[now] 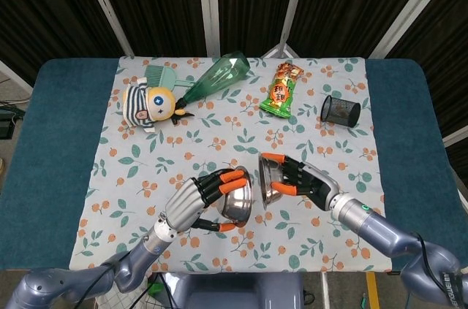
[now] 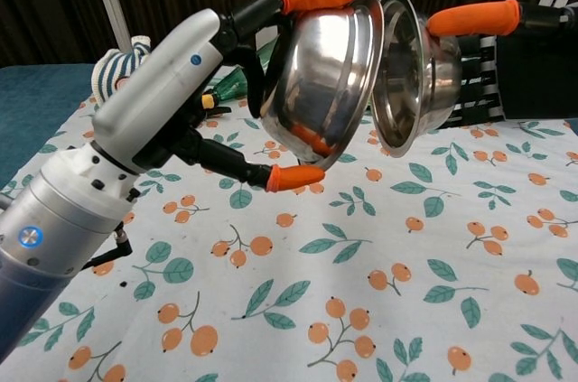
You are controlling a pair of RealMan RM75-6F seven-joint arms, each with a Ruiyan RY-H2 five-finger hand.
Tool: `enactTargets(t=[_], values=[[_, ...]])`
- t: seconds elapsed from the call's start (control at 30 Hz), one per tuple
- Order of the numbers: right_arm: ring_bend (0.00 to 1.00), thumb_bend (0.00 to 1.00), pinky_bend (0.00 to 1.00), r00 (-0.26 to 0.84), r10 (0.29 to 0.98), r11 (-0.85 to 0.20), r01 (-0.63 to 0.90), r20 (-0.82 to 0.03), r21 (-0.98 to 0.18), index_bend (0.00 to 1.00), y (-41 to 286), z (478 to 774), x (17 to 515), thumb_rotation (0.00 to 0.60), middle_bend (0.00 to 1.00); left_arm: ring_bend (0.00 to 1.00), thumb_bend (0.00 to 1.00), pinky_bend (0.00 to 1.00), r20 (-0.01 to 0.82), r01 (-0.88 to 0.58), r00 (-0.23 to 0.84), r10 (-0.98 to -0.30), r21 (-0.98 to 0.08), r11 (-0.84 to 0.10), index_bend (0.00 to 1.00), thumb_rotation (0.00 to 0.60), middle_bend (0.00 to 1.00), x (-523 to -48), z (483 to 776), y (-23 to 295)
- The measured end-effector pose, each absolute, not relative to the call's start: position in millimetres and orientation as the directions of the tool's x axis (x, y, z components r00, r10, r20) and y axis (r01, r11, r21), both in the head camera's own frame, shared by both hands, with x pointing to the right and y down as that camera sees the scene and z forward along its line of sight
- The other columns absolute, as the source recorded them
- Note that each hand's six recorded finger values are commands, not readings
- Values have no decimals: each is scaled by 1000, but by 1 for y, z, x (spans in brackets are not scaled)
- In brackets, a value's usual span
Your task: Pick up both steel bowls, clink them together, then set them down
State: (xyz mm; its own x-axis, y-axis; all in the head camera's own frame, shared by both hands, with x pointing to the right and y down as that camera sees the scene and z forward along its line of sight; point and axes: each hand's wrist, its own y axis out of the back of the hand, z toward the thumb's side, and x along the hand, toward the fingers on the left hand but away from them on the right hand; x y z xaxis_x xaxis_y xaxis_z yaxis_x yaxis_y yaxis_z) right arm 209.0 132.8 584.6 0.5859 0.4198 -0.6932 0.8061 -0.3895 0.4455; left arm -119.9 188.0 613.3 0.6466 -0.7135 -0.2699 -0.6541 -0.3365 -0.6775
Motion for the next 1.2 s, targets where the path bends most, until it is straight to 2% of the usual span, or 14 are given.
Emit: enactTargets(t=[0.57, 1.0, 1.2], values=[[724, 404, 928, 667, 364, -422, 740, -650, 524, 762, 168, 554, 171, 600, 746, 383, 315, 592, -268, -639, 659, -703, -693, -334, 376, 600, 504, -108, 623, 186], [724, 404, 928, 615, 410, -401, 785, -674, 472, 762, 156, 562, 185, 600, 746, 383, 316, 592, -289, -657, 659, -694, -670, -345, 376, 600, 504, -111, 613, 193], [724, 404, 928, 561, 442, -389, 823, -700, 414, 762, 143, 572, 206, 600, 746, 383, 316, 592, -291, -666, 658, -694, -655, -357, 374, 600, 503, -119, 608, 196]])
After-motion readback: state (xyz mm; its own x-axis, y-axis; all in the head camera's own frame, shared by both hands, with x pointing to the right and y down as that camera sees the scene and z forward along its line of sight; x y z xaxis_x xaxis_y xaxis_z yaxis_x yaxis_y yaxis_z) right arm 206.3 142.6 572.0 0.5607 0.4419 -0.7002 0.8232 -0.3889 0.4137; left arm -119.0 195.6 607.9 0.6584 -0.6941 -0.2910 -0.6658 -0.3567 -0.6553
